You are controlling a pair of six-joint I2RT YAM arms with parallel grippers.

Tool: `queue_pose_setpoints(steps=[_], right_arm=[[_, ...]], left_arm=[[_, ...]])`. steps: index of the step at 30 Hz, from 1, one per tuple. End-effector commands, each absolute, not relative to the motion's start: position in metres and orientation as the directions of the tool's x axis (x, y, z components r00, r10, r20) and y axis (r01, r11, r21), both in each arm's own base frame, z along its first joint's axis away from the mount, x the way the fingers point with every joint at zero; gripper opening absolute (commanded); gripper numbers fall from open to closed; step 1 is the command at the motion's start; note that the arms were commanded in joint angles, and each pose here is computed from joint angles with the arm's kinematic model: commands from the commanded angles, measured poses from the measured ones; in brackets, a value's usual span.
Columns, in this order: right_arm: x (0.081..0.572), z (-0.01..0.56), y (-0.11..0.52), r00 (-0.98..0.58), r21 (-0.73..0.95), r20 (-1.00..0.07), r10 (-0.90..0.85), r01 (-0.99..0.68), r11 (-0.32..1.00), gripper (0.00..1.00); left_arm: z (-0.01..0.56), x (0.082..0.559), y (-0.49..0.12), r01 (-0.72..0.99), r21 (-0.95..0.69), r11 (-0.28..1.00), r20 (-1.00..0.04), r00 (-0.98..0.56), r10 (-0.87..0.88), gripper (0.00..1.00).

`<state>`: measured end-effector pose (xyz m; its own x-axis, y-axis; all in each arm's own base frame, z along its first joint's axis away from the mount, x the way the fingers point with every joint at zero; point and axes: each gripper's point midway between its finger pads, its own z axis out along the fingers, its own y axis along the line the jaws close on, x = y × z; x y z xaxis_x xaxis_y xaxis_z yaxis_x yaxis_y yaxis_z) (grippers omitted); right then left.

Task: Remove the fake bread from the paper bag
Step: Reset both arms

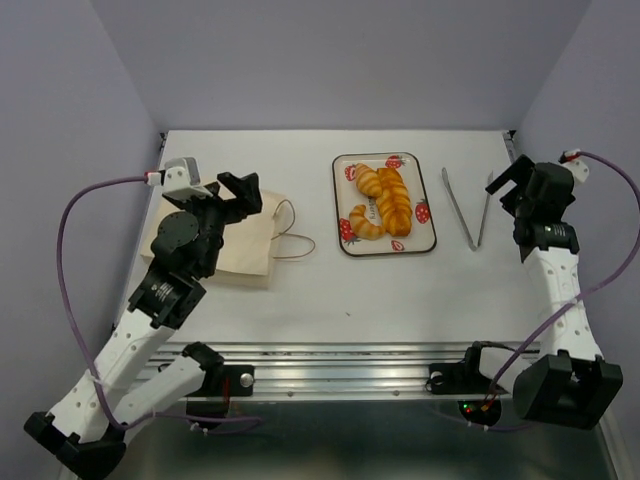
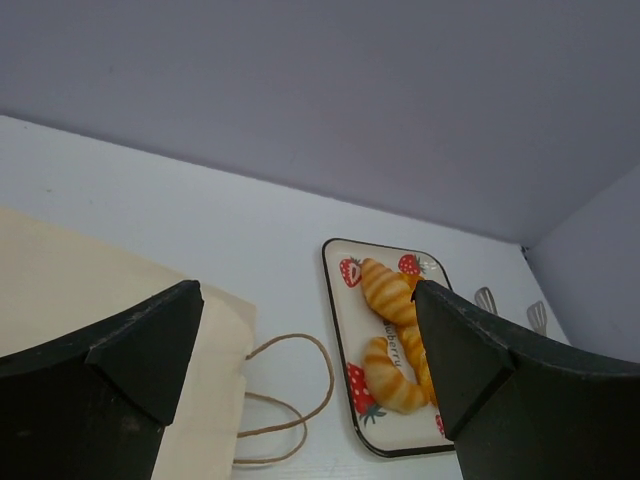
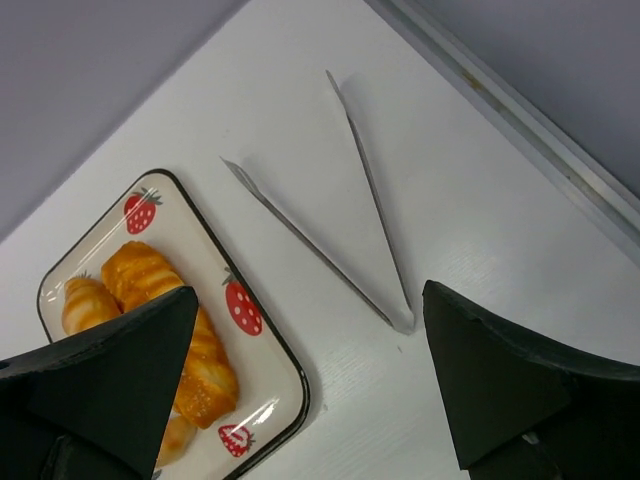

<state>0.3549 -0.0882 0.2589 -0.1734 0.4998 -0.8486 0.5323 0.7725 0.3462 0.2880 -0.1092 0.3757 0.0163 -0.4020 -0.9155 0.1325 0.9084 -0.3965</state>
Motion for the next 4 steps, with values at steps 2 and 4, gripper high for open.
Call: queue_pose_setpoints(steps=[2, 4], right_arm=[[0.3302, 0.2622, -0.0911, -0.074, 0.426, -0.823, 0.563, 0.575, 0.698, 1.0], [0.3278, 0.2619, -0.0889, -0.068, 0.437, -0.819, 0.569, 0.568, 0.697, 1.0]], left_arm=[[0.3685, 0.2754, -0.0876, 0.043, -0.491, 0.87, -0.87, 0.028, -0.493, 0.99], [0.3672, 0.2721, -0.0829, 0.029, -0.499, 0.866, -0.866, 0.033, -0.499, 0.99]])
